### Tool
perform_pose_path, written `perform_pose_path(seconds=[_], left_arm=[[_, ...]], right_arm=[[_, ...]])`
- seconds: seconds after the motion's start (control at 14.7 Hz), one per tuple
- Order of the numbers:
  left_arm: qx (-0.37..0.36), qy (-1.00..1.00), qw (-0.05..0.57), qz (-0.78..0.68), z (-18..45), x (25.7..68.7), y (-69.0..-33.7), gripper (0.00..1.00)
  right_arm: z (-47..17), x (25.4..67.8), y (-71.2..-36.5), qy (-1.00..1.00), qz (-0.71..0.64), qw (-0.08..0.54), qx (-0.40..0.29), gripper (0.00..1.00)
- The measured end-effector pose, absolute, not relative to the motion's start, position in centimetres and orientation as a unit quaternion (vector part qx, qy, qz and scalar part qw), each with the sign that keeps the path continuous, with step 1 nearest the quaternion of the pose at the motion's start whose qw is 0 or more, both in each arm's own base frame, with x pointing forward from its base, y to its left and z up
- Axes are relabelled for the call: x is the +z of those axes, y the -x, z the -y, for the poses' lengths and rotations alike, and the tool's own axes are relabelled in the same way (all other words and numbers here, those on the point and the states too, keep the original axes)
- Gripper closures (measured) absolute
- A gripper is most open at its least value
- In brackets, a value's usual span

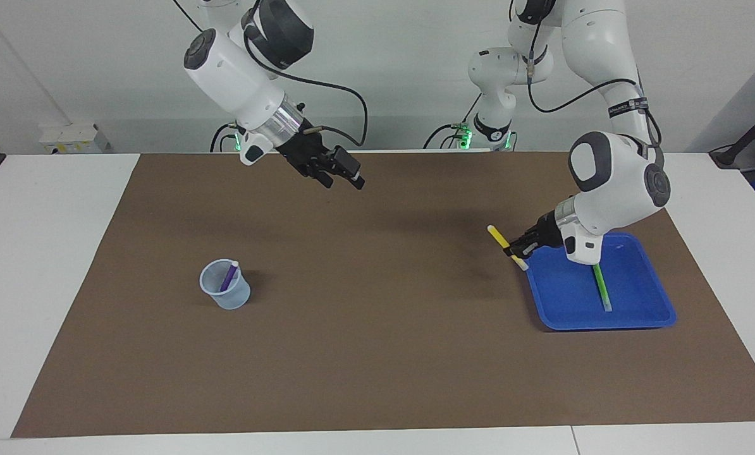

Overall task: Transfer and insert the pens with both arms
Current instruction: 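Lift the yellow pen with the left gripper while the right gripper approaches, then grasp the yellow pen tip with the right gripper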

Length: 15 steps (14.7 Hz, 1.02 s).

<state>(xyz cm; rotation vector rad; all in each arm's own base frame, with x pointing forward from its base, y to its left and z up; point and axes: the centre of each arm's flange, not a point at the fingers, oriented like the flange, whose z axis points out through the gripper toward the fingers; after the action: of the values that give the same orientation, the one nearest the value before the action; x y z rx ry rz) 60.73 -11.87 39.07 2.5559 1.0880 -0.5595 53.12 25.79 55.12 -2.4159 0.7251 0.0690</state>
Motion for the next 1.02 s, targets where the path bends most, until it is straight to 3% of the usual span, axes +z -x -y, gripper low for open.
perform_pose_path(seconds=[0.14,0.48,0.61,1.02], left_arm=[[-0.218,-0.867,0.178,-0.411,13.5,39.4,-60.6,0.83],[-0.260,-0.815,0.201,-0.478,16.6,40.1,-60.1,0.83],[-0.278,-0.792,0.211,-0.500,18.7,40.5,-59.8,0.83],[-0.339,-0.708,0.250,-0.567,23.5,41.4,-59.2,0.83]], right_arm=[[-26.2,54.9,-53.0,0.913,-0.283,0.294,0.019,0.00],[-27.3,53.3,-52.8,0.905,-0.299,0.302,-0.026,0.14],[-27.7,52.8,-52.6,0.903,-0.300,0.306,-0.038,0.26],[-29.5,51.4,-52.4,0.909,-0.263,0.312,-0.081,0.27]])
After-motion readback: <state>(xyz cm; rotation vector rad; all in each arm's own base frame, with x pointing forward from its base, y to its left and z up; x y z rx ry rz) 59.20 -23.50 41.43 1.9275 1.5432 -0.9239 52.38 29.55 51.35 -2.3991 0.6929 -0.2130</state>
